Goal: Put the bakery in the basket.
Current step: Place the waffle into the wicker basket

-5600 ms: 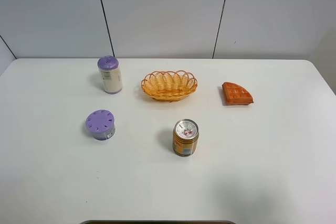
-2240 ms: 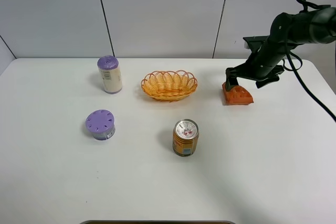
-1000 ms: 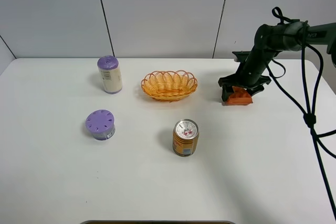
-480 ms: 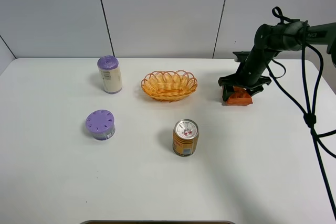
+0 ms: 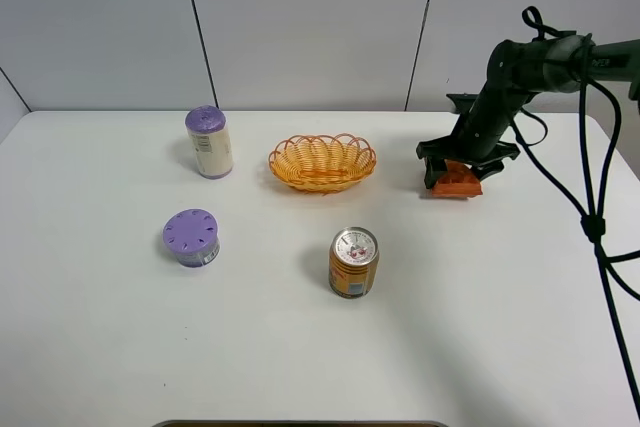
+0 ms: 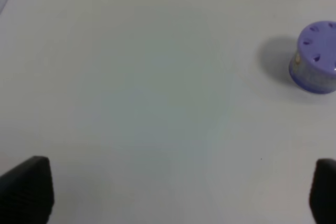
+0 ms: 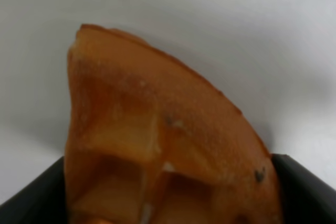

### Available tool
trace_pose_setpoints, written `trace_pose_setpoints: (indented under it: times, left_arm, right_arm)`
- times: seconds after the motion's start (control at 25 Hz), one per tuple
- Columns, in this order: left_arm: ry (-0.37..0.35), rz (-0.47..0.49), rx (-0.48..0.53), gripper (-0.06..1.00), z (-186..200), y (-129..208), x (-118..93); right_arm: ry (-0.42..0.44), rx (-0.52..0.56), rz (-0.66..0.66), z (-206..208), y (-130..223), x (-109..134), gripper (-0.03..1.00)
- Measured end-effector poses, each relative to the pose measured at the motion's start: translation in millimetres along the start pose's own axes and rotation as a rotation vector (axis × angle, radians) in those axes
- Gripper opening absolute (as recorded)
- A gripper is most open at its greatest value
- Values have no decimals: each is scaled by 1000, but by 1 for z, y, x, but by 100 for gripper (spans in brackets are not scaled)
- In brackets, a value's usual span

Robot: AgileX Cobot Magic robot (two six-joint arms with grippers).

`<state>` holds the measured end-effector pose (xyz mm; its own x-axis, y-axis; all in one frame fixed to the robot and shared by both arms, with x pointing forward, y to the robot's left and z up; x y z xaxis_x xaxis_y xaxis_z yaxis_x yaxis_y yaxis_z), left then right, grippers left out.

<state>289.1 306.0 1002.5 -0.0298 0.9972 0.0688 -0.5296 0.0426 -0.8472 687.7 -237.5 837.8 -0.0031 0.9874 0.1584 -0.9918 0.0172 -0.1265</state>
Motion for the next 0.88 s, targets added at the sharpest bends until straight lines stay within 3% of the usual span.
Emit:
trace_pose_setpoints:
  times: [0.28, 0.44, 0.6, 0.88]
  left_arm:
    - [0, 0, 0, 99, 0, 0, 0]
    - [0, 0, 0, 99, 0, 0, 0]
    - [0, 0, 0, 99, 0, 0, 0]
    - [0, 0, 0, 99, 0, 0, 0]
  right_arm:
    - [-21, -97, 10, 51, -8, 10, 69]
    - [-95, -141, 17, 72, -10, 25, 69]
    - [-158, -154, 73, 74, -8, 55, 69]
    - [-197, -215, 197, 70, -2, 117, 69]
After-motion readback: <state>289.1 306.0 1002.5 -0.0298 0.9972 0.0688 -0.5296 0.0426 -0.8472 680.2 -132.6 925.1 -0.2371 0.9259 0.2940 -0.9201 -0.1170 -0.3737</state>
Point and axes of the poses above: a point on each arm's last joint axis where the gripper is mounted, z pointing back along that axis away from the gripper, x along the wrist's bending axis when the last joint is at zero, y = z × x, the point moved 6 cm from there along -z, pointing out along that axis toward the gripper, and after that the axes turned 4 degrees about -z, right-handed, at the moved point
